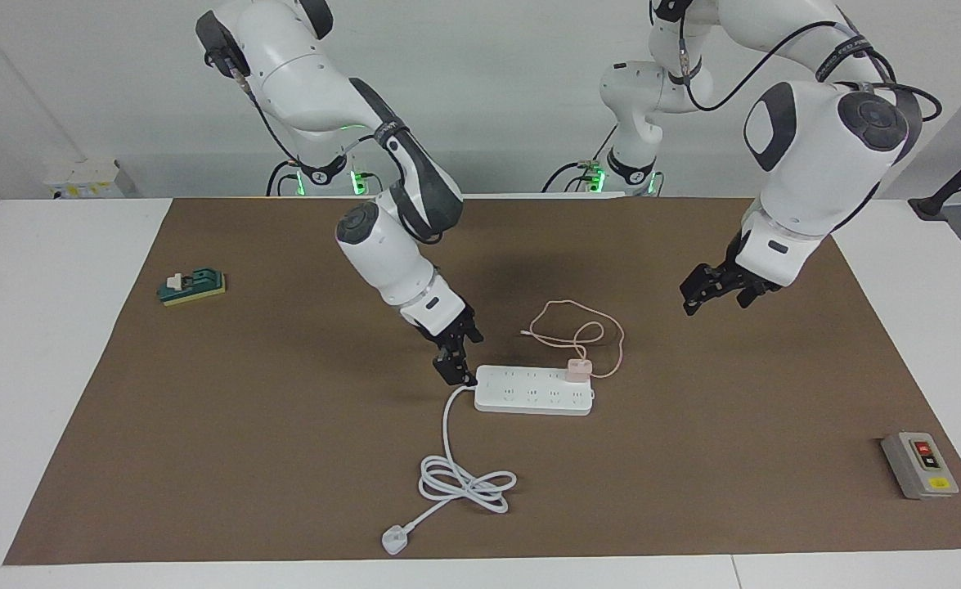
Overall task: Unplug charger and place it aside
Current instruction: 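Grasp the power strip end with the right gripper to hold it, then reach the left gripper to the pink charger in the strip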
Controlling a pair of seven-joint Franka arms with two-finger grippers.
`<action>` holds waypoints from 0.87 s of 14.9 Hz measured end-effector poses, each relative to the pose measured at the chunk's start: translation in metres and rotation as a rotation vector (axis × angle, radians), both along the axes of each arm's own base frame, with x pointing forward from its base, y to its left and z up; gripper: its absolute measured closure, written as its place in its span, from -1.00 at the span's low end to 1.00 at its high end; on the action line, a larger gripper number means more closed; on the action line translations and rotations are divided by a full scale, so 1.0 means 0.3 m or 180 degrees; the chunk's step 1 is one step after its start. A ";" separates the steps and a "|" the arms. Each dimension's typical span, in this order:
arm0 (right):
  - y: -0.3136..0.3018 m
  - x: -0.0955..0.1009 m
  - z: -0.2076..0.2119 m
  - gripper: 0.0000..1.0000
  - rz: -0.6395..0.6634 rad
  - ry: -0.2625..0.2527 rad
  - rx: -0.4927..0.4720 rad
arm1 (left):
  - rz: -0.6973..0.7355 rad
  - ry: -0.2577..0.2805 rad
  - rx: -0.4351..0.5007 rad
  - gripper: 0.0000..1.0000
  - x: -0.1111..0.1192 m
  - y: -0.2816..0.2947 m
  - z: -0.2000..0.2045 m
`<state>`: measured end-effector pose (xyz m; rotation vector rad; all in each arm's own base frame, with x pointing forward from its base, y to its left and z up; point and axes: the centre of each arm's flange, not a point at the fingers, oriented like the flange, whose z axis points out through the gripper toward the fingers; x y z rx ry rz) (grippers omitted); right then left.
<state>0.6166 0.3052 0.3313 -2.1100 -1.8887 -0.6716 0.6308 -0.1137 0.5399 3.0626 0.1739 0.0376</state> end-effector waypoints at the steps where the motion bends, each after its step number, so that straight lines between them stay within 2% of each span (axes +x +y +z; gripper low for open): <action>1: 0.026 -0.009 -0.029 -1.00 0.0020 -0.0002 0.0015 | 0.0094 -0.0022 -0.0008 -1.00 0.005 -0.004 -0.001; 4: 0.056 -0.013 -0.088 -1.00 0.0015 0.0009 0.0047 | 0.0250 -0.0059 0.0014 -1.00 0.014 -0.018 -0.008; 8: 0.040 0.005 -0.110 -1.00 -0.0020 0.0036 0.0059 | 0.0345 -0.0090 0.0270 -1.00 0.023 -0.012 -0.027; 13: 0.021 0.012 -0.172 -1.00 -0.0050 0.0123 0.0054 | 0.0556 -0.0129 0.0323 -1.00 0.020 -0.037 -0.015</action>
